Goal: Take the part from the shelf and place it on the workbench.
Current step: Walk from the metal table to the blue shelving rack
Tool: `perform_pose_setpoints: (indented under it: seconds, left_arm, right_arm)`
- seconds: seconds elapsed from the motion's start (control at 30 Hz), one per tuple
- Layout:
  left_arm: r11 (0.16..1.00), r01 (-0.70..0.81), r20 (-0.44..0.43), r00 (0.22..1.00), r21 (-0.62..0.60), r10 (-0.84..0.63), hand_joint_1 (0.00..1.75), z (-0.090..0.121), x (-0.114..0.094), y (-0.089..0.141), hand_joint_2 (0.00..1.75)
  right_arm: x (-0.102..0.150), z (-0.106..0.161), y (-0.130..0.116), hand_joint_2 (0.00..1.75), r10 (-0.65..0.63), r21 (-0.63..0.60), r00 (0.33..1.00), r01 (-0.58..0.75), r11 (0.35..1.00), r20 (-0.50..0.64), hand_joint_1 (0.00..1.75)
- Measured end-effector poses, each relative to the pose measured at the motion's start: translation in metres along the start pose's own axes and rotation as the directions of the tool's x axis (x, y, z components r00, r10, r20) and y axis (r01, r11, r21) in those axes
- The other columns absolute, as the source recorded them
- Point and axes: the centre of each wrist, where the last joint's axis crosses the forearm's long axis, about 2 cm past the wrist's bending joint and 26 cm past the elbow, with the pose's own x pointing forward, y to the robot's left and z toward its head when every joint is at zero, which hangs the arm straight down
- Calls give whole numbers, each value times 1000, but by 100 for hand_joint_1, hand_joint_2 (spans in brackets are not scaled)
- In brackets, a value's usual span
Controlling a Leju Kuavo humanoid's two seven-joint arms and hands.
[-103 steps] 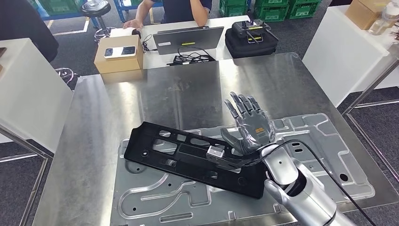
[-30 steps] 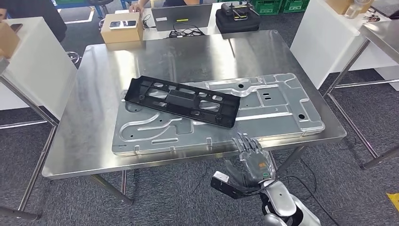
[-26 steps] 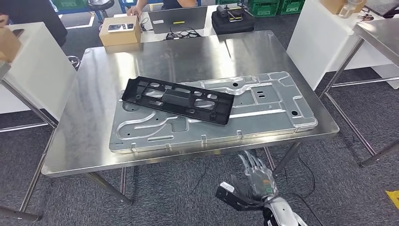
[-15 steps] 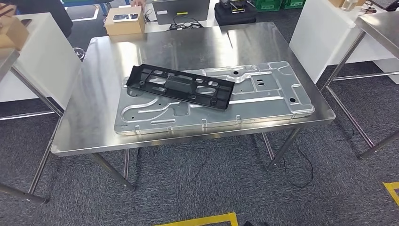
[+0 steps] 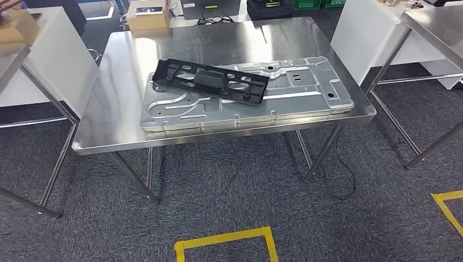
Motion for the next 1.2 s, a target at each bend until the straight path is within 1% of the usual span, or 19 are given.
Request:
perform_pose_setpoints:
  seconds: [0.07,0.2,0.37,0.5,0.6,0.83,0.97,1.2]
  left_arm:
    - [1000,2,5,1000,1,-2,0,-1,3,2,0]
    - [1000,5,-1,1000,4,-5,0,-1,3,5,0]
    - [1000,-12,-3,1000,2,12,0,-1,2,5,0]
    - [1000,-24,3,1000,6,24,0,-2,3,7,0]
    - [999,-31,14,999,11,30,0,-3,7,10,0]
    - [999,-32,-2,999,4,32,0,-2,3,8,0]
    - [1000,-31,-6,1000,5,31,0,-2,3,8,0]
    - [999,-37,-7,999,11,37,0,-2,4,9,0]
  right_arm:
    - [-1,-1,5,0,-21,3,1000,21,1000,14,0]
    - [-6,-2,12,0,-44,6,999,44,999,2,0]
    - [-12,-4,14,0,-31,-10,999,31,999,-9,0]
    - [-11,-4,19,175,-29,-9,1000,29,1000,-10,0]
    - [-11,-4,23,175,-23,-9,1000,23,1000,-5,0]
    - [-13,-4,26,175,-48,-22,999,47,999,-22,0]
    - [-16,-4,26,0,-58,-29,998,57,998,-29,0]
    - [-16,-4,28,0,-91,-33,995,90,995,-39,0]
